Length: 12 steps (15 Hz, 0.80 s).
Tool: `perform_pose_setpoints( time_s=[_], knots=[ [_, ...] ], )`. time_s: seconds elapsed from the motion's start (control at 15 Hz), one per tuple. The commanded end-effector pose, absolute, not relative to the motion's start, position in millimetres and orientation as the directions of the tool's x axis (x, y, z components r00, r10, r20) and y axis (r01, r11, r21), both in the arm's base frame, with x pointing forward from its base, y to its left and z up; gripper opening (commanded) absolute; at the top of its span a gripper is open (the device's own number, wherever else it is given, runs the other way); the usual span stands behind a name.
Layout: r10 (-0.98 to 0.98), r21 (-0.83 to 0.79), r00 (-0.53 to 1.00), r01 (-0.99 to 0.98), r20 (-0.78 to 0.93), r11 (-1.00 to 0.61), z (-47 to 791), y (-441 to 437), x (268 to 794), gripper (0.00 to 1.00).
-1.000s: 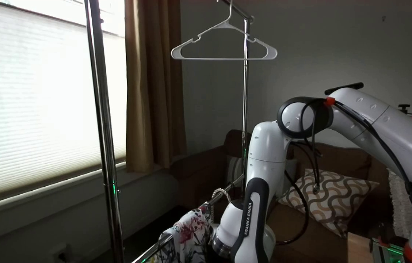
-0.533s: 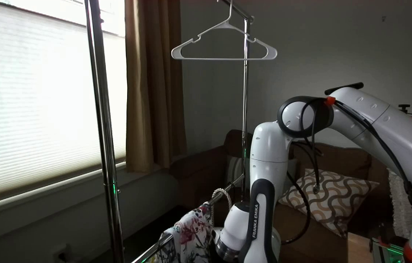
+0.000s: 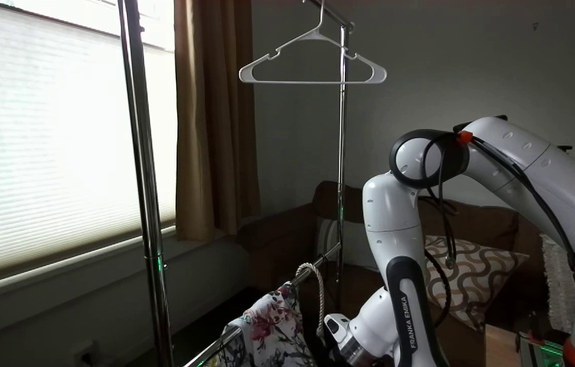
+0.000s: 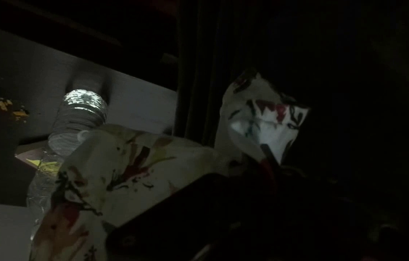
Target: Put the clothing on the top clothing rack
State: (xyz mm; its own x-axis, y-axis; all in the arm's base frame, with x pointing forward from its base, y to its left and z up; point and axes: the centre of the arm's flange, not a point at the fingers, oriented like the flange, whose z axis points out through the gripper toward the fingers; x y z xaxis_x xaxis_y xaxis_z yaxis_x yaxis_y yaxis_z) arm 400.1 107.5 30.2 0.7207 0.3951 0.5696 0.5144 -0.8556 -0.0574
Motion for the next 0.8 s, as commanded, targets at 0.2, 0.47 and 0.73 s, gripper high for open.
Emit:
perform_pose_setpoints(
  time_s=[0.2, 0.47, 0.73],
  knots=[
    [0.371, -0.029, 0.676, 0.502, 0.636, -0.864, 60.6, 103.3, 394.3, 0.01],
    [0.328, 0.036, 0.583, 0.456, 0.743, -0.889, 115.1, 97.8, 380.6, 0.01],
    [0.358, 0.078, 0.539, 0.472, 0.762, -0.878, 159.9, 106.6, 348.0, 0.01]
  ],
)
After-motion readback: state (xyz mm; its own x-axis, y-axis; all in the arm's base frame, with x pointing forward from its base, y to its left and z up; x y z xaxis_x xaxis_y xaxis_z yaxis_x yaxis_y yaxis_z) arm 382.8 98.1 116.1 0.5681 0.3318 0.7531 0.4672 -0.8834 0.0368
